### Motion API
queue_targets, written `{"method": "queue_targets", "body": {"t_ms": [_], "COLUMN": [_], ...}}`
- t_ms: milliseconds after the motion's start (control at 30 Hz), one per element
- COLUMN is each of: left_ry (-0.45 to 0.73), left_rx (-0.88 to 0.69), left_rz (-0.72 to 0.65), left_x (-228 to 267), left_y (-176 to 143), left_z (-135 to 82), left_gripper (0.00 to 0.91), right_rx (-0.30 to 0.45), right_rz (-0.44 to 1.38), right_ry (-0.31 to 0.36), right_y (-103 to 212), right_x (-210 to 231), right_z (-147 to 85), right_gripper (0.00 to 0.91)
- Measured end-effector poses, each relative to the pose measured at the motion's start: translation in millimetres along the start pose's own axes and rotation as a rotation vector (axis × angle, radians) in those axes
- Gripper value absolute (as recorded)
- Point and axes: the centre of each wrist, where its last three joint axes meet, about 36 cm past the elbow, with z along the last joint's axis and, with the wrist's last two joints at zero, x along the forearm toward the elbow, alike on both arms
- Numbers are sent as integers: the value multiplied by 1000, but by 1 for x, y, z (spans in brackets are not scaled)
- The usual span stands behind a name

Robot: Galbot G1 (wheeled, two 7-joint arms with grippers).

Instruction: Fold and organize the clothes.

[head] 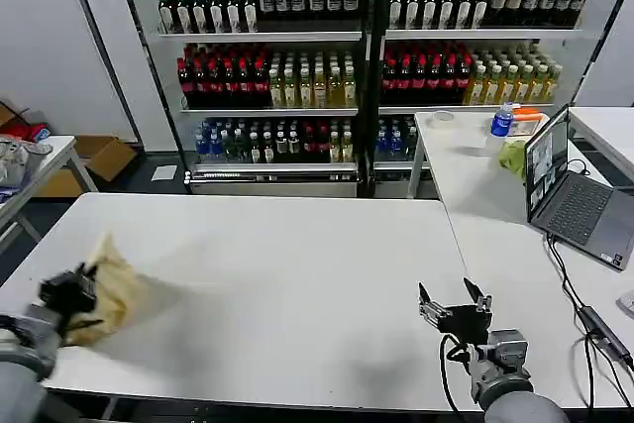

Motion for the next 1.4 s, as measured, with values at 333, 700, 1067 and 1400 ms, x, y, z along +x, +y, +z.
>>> {"method": "queue_targets", "body": {"t_ms": [333,700,1067,1400], "left_ry": [-64,-62,-69,-81], "left_rx": [-67,24,238,463], "left_rz": [109,231,372,477], "left_x": [5,-4,-18,-39], "left_y": [-93,-175,-237,-266], "left_z": [-21,-47,-93,-134], "left_gripper": [91,91,81,907], "right_rx": [6,6,7,9], "right_rz": [11,17,23,19], "right_ry": [11,16,12,-4], "right_y": [-1,0,-1,-2], "right_x": [-2,-2,-3,-4], "right_z": [4,4,4,1], "right_gripper": [907,907,907,907]}}
